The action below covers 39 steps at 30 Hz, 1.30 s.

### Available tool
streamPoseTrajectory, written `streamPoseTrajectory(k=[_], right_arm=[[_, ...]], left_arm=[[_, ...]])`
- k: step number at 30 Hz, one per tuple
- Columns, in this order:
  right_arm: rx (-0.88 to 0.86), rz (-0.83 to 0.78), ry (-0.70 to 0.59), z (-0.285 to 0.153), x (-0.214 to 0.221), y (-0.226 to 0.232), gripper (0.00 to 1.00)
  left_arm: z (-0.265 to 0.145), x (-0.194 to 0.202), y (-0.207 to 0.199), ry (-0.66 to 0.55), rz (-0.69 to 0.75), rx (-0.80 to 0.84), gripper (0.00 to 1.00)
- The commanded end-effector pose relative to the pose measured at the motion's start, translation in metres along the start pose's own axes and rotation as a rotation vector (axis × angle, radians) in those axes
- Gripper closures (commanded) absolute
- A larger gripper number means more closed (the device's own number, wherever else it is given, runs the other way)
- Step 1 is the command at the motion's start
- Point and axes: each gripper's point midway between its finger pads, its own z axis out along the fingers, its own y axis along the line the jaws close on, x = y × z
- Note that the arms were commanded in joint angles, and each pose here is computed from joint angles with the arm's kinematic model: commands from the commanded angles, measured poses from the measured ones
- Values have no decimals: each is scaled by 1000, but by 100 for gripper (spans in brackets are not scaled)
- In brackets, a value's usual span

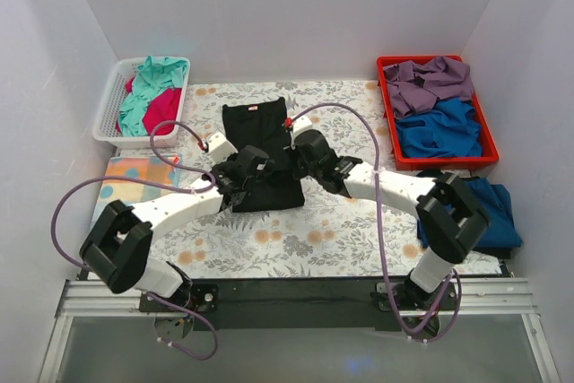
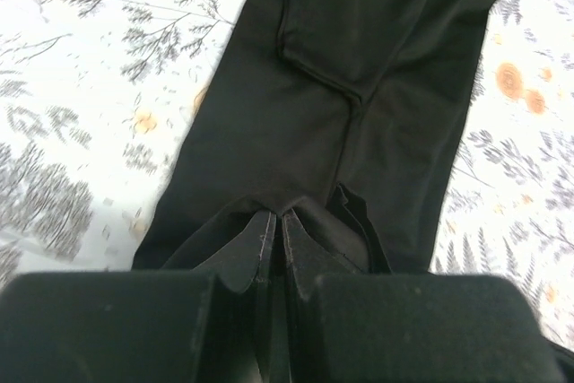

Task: Fold and stack the t-shirts
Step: Fold the folded rectangular tshirt in 1/3 of the way

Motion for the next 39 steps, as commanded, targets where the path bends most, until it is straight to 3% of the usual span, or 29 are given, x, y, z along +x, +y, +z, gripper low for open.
streamPoseTrajectory(k=[1,8,17,18,19,20,23,26,30,34,39], right_arm=[[-60,-34,-74,33,-42,0,99],[-61,-32,-60,76,-53,-23,99],[-29,11,2,101,-32,-54,99],[-26,15,5,102,-32,-56,98],[-25,16,5,102,-32,-57,94],[-23,17,-4,100,-37,-58,83],[5,15,-36,93,-52,-65,65],[35,18,-69,82,-67,-74,58],[1,22,-80,70,-70,-68,56],[-54,34,-59,70,-63,-58,57],[-162,51,-4,67,-44,-35,60]], left_arm=[[27,-16,-27,-18,-6,43,100],[74,-19,-16,-8,-3,-32,100],[106,-19,-14,23,18,-60,98],[106,-21,-15,20,20,-60,93],[106,-24,-16,13,26,-57,81],[106,-28,-17,6,28,-55,75],[103,-47,-25,-39,33,-47,47],[99,-64,-27,-74,32,-49,39],[87,-72,-31,-68,26,-9,38],[86,-50,-29,8,58,29,41],[81,-23,-31,128,82,91,61]])
